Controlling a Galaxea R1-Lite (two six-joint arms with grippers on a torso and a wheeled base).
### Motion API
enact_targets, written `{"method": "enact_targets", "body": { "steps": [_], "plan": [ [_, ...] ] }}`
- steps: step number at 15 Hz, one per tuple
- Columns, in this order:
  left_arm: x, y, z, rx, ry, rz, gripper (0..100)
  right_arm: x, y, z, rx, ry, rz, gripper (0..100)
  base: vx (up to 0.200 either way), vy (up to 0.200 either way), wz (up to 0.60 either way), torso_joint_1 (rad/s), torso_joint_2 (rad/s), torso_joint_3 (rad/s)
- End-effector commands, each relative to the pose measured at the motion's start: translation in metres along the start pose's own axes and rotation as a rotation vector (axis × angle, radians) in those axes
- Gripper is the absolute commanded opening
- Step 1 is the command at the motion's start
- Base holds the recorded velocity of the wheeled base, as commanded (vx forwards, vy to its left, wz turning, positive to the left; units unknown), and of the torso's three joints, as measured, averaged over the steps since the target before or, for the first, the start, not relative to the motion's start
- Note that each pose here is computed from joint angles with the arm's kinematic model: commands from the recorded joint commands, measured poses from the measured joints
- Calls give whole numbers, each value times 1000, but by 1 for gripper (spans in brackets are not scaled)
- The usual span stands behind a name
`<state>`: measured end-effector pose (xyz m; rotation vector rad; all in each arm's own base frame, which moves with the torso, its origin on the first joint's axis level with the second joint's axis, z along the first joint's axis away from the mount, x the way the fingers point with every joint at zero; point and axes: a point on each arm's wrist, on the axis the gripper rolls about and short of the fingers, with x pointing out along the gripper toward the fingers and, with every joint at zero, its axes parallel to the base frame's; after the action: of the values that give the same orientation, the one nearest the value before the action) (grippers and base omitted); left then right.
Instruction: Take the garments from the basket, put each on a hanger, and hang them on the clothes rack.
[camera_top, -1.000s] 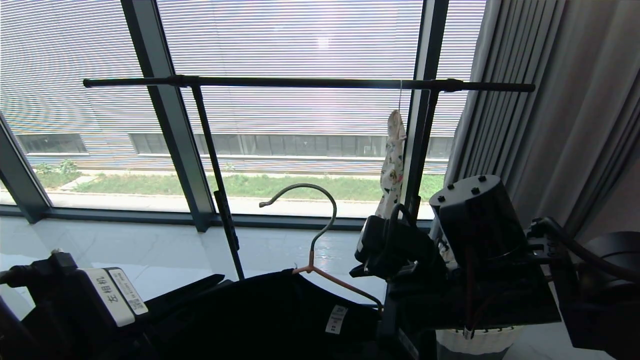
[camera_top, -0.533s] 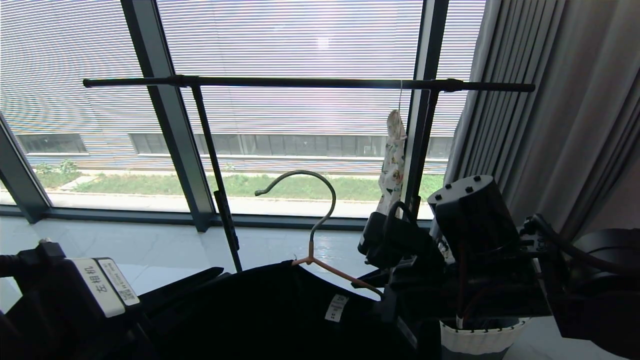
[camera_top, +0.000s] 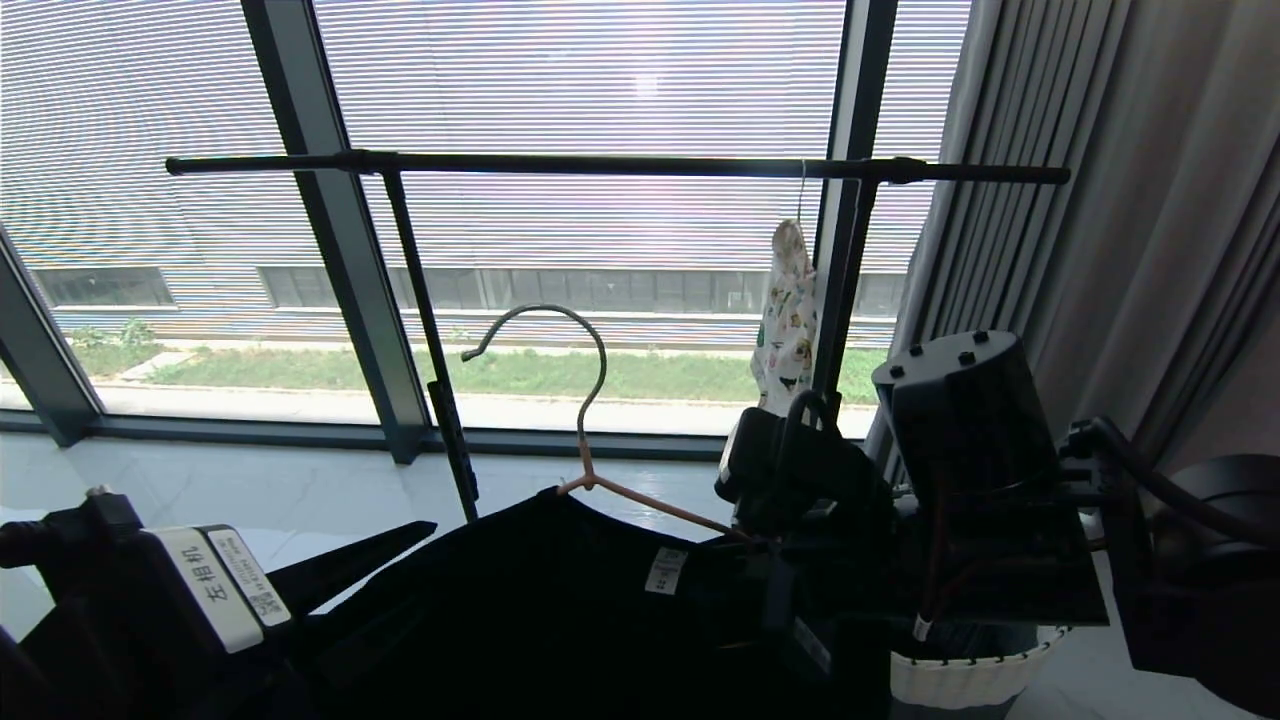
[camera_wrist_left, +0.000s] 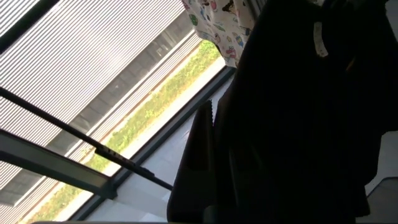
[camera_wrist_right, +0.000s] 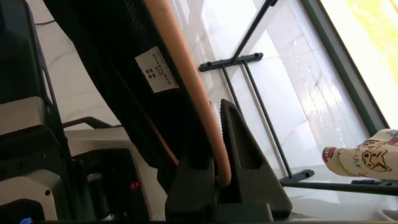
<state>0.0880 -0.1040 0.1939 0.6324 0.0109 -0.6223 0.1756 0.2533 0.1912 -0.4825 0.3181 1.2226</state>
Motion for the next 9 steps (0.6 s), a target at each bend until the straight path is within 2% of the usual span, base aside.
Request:
{"method": "enact_targets", "body": {
  "steps": [1, 4, 7, 9],
  "plan": [
    [1, 0, 0, 2, 6, 3, 100, -6, -1, 6, -70, -46, -18, 0, 0, 0, 0, 0, 0, 0],
    [2, 0, -3, -1, 20, 9, 100, -10, -2, 9, -205, -120, -57, 0, 0, 0, 0, 0, 0, 0],
    [5, 5, -6, -11, 52, 42, 100, -12, -11, 6, -278, -171, -119, 0, 0, 0, 0, 0, 0, 0],
    [1, 13, -21, -42, 115, 119, 100, -19, -22, -2, -291, -182, -175, 0, 0, 0, 0, 0, 0, 0]
  ]
}}
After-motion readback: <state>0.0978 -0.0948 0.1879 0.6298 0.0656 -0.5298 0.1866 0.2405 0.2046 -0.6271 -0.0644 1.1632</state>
